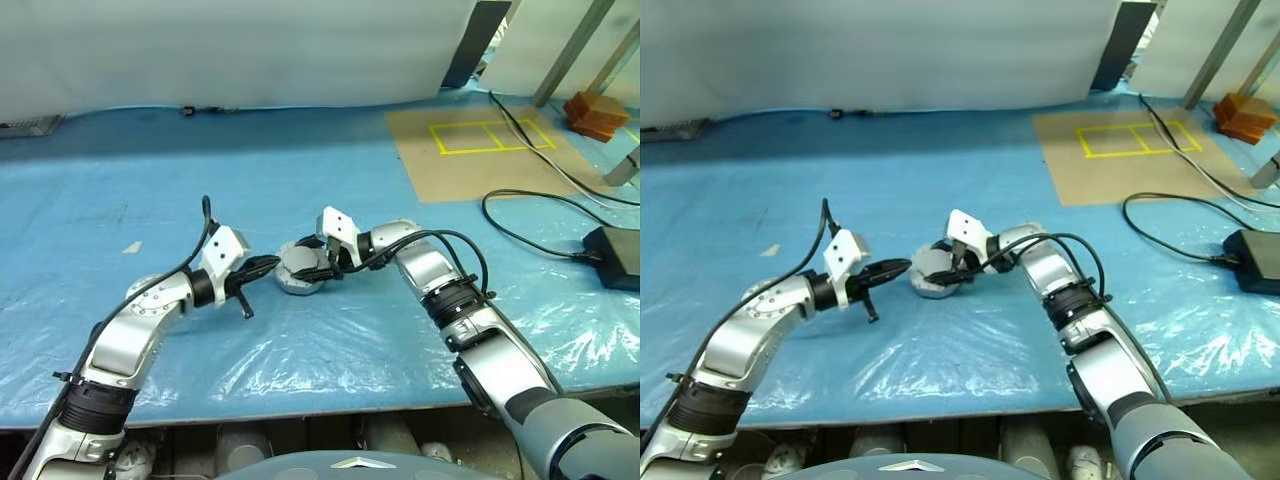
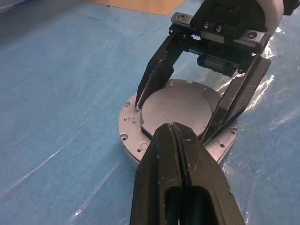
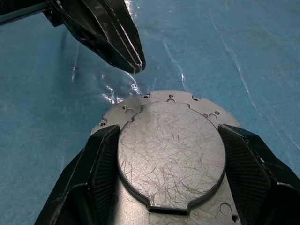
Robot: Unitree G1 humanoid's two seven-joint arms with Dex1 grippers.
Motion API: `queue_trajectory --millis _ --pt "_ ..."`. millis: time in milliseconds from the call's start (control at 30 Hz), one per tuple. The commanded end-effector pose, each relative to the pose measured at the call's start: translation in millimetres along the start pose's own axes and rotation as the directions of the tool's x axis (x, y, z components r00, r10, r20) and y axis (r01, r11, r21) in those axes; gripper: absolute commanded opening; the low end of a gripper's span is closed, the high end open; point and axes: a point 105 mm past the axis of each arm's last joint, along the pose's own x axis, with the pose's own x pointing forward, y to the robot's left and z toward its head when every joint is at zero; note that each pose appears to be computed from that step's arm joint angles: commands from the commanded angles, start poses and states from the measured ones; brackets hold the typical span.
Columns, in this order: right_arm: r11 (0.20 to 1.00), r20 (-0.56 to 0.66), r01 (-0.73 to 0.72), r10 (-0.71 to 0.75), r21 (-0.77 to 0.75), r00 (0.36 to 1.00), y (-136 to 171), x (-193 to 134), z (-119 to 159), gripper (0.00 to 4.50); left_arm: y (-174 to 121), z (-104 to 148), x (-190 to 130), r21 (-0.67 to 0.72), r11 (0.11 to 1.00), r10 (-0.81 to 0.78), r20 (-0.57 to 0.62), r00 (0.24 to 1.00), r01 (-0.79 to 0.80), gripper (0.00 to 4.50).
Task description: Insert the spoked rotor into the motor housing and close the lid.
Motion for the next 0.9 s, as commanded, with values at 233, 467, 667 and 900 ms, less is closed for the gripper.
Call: queue_trajectory --millis 233,467,667,900 --pt "0.988 -0.143 0.040 -0.018 0.149 0.990 9.0 -7.8 -50.8 2.98 -7.8 -0.3 7.5 0.047 0.996 -0.079 -0.035 0.996 0.081 0.00" --pt "0.986 -0.136 0.050 -0.028 0.158 0.990 8.8 -8.9 -50.7 2.98 -5.0 -14.8 -0.9 0.047 0.997 -0.052 -0.088 0.995 0.056 0.00" --pt "0.987 -0.120 0.042 -0.023 0.158 0.993 8.7 -9.3 -45.7 2.98 -3.5 -23.8 0.6 0.068 0.997 -0.034 -0.122 0.992 0.043 0.00" --pt "0.988 -0.108 0.031 -0.014 0.153 0.994 10.7 -10.2 -42.0 2.98 -15.5 -26.7 13.8 0.079 0.994 -0.068 -0.120 0.990 0.078 0.00"
